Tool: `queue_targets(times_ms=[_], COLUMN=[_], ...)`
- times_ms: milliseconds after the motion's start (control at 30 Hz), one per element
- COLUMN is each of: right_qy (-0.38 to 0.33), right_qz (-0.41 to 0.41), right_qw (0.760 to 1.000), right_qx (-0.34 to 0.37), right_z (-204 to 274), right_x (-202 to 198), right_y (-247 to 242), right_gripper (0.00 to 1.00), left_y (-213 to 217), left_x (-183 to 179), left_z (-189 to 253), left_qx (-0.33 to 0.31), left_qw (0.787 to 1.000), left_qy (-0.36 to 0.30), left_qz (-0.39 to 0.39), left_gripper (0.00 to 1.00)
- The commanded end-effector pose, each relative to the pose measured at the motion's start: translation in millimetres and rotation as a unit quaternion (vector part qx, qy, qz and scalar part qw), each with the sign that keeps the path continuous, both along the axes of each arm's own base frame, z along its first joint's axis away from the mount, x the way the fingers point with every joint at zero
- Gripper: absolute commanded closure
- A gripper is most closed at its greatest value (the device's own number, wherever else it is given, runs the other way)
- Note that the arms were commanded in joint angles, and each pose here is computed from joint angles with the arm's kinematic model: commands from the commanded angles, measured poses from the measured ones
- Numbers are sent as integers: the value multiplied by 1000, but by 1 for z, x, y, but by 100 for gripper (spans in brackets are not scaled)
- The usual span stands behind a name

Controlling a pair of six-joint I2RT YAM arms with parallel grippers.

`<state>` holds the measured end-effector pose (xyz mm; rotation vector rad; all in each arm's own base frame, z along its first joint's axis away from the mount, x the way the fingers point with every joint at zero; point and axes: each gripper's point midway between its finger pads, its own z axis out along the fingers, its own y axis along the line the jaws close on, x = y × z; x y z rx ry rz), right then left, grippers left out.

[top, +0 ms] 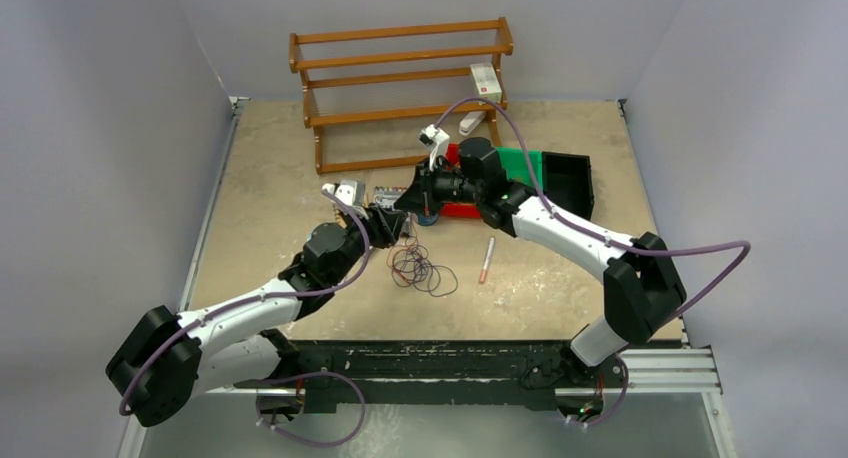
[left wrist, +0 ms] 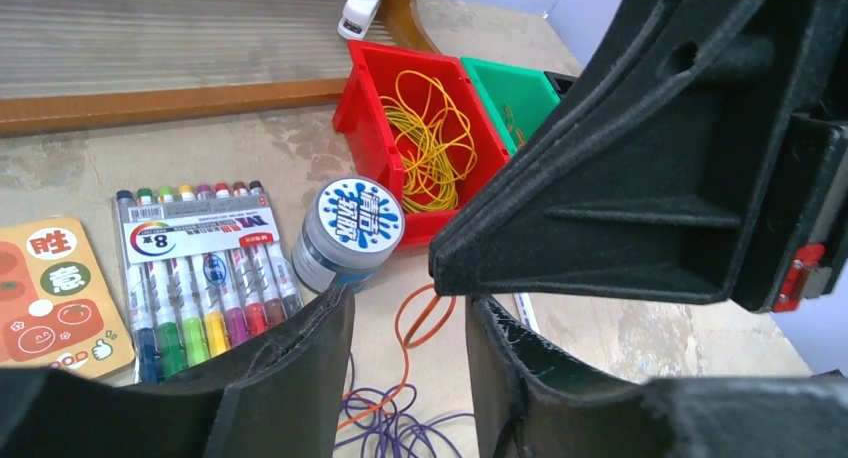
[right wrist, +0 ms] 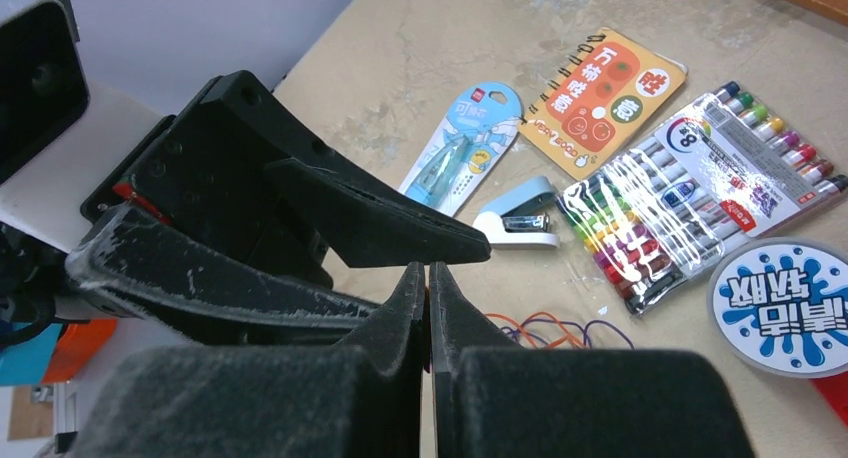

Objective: Untangle the cables

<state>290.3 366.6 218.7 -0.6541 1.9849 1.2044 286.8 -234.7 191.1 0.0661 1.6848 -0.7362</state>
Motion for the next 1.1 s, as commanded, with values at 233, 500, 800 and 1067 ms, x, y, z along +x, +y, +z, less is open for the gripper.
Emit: queue_targets(times_ms=[233, 500, 800, 1067], right_qy=[-41, -132, -234, -237], right_qz=[0, -76, -195, -152], right_qw=[998, 988, 952, 959], right_qx=[45, 31, 14, 28], right_z=[53, 73, 56, 18], right_x=[-2, 15, 16, 6], right_y=[-3, -33, -93, -82], right_gripper=[100, 58, 35, 30], left_y=[-11, -5, 1, -2], left_x=[14, 17, 23, 23], left_z=[39, 38, 56, 85], left_qx=[-28, -7, 13, 15], left_qw=[999, 1000, 999, 1000], left_qy=[-40, -17, 6, 6], left_qz=[-11, 6, 31, 22], left_gripper=[95, 100, 100, 100])
